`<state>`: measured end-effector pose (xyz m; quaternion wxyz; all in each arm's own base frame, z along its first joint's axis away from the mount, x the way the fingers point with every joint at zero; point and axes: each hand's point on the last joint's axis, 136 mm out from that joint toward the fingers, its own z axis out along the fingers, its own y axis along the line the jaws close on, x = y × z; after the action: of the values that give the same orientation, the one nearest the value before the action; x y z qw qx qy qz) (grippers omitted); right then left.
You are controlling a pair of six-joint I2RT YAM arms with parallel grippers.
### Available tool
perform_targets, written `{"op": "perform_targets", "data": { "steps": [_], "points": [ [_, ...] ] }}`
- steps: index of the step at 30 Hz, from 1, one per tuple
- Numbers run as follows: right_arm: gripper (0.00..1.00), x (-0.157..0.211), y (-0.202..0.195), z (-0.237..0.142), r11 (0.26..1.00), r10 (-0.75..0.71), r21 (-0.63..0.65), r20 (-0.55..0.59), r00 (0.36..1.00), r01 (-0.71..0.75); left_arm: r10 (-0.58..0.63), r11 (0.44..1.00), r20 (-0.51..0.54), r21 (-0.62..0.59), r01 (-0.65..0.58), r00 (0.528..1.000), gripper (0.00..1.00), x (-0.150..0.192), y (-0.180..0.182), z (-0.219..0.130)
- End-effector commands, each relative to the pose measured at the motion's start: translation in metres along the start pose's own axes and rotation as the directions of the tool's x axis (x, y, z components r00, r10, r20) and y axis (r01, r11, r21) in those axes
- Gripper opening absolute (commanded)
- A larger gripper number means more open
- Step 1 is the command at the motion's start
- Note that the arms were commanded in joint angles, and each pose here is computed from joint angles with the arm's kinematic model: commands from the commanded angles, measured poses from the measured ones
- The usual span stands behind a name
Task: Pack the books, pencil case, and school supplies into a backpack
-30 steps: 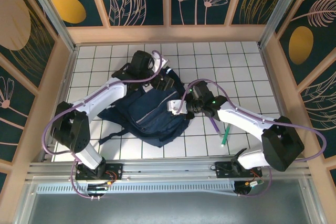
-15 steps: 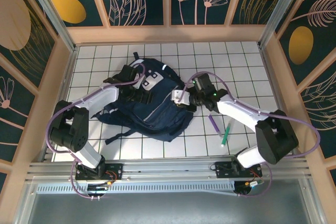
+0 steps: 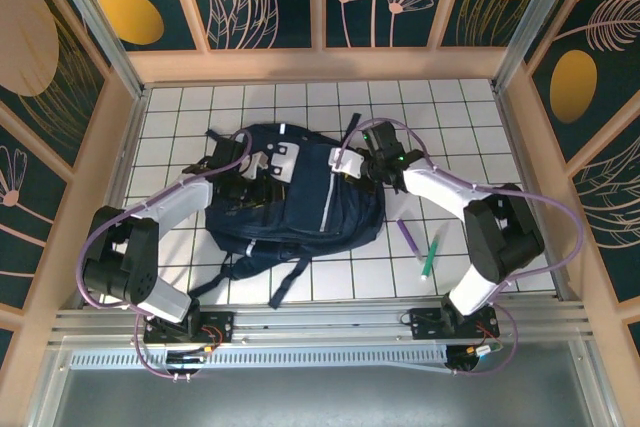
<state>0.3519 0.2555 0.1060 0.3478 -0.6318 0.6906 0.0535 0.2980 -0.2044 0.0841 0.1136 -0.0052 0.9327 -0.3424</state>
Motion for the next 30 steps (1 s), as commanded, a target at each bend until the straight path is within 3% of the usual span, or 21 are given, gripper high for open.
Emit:
{"op": "perform_targets", "data": {
  "steps": [1, 7, 8, 12, 14, 17, 20, 24, 27, 28, 30],
  "points": [
    [0.0, -0.048, -0.01, 0.001, 1.0, -0.009, 0.023, 0.131, 0.991, 0.006, -0.116, 0.981, -0.058, 0.152, 0.124, 0.992, 0.42, 0.014, -0.029, 0.009],
    [0.0, -0.02, 0.007, -0.003, 0.999, 0.045, 0.021, 0.029, 0.999, -0.046, -0.357, 0.932, 0.147, 0.122, 0.341, 0.923, 0.38, 0.009, 0.004, 0.004],
    [0.0, -0.014, 0.011, -0.003, 0.999, 0.034, 0.013, 0.009, 0.999, -0.035, -0.334, 0.94, 0.173, 0.131, 0.315, 0.927, 0.38, 0.004, 0.002, 0.0],
    [0.0, -0.011, 0.02, -0.006, 1.0, -0.013, -0.017, 0.021, 1.0, 0.013, 0.0, 0.994, 0.235, 0.104, -0.026, 0.972, 0.54, -0.033, -0.043, -0.027],
    [0.0, -0.02, 0.019, -0.007, 0.999, -0.034, -0.02, 0.061, 0.998, 0.036, 0.122, 0.99, 0.24, 0.04, -0.135, 0.963, 0.56, -0.055, -0.058, -0.037],
    [0.0, -0.027, 0.017, -0.007, 0.997, -0.077, -0.008, 0.083, 0.994, 0.078, 0.294, 0.943, 0.274, 0.074, -0.325, 0.916, 0.59, -0.085, -0.096, -0.047],
    [0.0, -0.031, 0.015, -0.012, 0.994, -0.108, 0.018, 0.118, 0.987, 0.106, 0.319, 0.934, 0.317, 0.053, -0.352, 0.893, 0.61, -0.123, -0.11, -0.041],
    [0.0, -0.038, 0.018, -0.021, 0.996, -0.084, -0.018, 0.189, 0.978, 0.089, 0.366, 0.914, 0.289, 0.064, -0.4, 0.884, 0.69, -0.146, -0.117, -0.014],
    [0.0, -0.036, 0.021, -0.022, 0.996, -0.074, -0.039, 0.2, 0.977, 0.084, 0.571, 0.796, 0.274, 0.045, -0.603, 0.774, 0.71, -0.135, -0.128, 0.002],
    [0.0, -0.036, 0.023, -0.022, 0.995, -0.074, -0.045, 0.206, 0.976, 0.085, 0.665, 0.714, 0.273, 0.041, -0.699, 0.695, 0.72, -0.127, -0.133, 0.004],
    [0.0, -0.039, 0.026, -0.024, 0.995, -0.073, -0.055, 0.225, 0.972, 0.087, 0.817, 0.514, 0.303, 0.0, -0.858, 0.49, 0.75, -0.116, -0.135, 0.004]
  ]
}}
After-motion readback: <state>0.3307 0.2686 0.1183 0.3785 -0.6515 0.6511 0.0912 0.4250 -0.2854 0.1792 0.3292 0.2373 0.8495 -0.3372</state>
